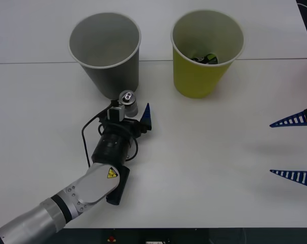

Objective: Put the can into the green bin and the plastic bottle into the gray bin

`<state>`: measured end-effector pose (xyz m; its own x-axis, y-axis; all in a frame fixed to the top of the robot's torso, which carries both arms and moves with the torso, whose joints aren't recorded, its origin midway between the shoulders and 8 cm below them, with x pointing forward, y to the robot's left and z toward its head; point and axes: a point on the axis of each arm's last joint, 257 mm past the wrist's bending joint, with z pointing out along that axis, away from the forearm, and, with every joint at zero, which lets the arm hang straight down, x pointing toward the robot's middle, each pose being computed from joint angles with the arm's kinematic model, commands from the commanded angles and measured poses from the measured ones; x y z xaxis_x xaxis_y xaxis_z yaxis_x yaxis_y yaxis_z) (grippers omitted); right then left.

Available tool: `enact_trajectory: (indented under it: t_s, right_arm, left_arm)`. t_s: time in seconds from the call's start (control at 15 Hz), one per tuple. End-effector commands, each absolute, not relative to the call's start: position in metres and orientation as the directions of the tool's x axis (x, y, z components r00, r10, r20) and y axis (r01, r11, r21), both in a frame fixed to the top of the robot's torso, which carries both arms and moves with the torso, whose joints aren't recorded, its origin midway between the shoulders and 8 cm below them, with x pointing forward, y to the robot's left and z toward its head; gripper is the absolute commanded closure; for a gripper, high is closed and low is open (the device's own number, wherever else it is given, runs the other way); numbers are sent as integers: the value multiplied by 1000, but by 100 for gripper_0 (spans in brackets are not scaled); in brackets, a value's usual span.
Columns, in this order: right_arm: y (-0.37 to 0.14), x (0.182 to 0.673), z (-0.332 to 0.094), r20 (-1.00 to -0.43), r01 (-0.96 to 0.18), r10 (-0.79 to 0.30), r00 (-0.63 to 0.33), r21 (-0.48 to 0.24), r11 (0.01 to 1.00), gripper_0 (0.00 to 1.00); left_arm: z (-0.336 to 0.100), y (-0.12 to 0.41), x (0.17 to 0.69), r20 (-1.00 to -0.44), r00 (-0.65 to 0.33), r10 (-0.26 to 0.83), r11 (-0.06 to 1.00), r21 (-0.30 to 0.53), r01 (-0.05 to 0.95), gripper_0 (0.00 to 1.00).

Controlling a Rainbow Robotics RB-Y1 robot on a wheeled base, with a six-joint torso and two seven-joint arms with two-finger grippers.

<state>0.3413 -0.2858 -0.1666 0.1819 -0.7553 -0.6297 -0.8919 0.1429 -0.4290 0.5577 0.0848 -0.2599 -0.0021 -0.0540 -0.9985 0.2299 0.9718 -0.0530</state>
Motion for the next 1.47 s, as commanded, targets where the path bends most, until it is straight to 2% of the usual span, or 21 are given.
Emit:
enact_trajectory:
  t_s: [0.07, 0.33, 0.4, 0.47, 0.53, 0.93, 1.2, 1.47]
  right_arm:
    - [-286, 341, -167, -630, -892, -755, 182, -429, 143, 0]
    - [-286, 341, -167, -630, -892, -755, 182, -429, 143, 0]
    - [-286, 341, -167, -630, -892, -755, 182, -429, 143, 0]
    - [-286, 341, -167, -630, -892, -755, 182, -429, 143, 0]
    - [-286, 341, -167, -630, -892, -755, 182, -429, 143, 0]
    - [-286, 341, -167, -630, -892, -755, 182, -429, 143, 0]
    - [-286, 341, -167, -630, -892, -755, 182, -429, 143, 0]
    - [-286, 341, -167, -630, -892, -755, 182, -429, 143, 0]
  left_arm:
    - [-259, 83, 565, -999, -3, -45, 971, -45, 236, 0]
    - [-259, 81, 569, -999, -5, -44, 971, -44, 233, 0]
    - [-259, 81, 569, -999, -5, -44, 971, -44, 233, 9]
    - [-260, 80, 568, -999, -7, -42, 971, -42, 235, 41]
    - [-259, 81, 569, -999, -3, -38, 972, -38, 234, 100]
    - [-259, 83, 569, -1000, 1, -26, 972, -25, 236, 100]
    - [-258, 86, 561, -1000, -8, 21, 949, 17, 314, 100]
    - [-252, 83, 529, -998, -59, -10, 908, -34, 417, 100]
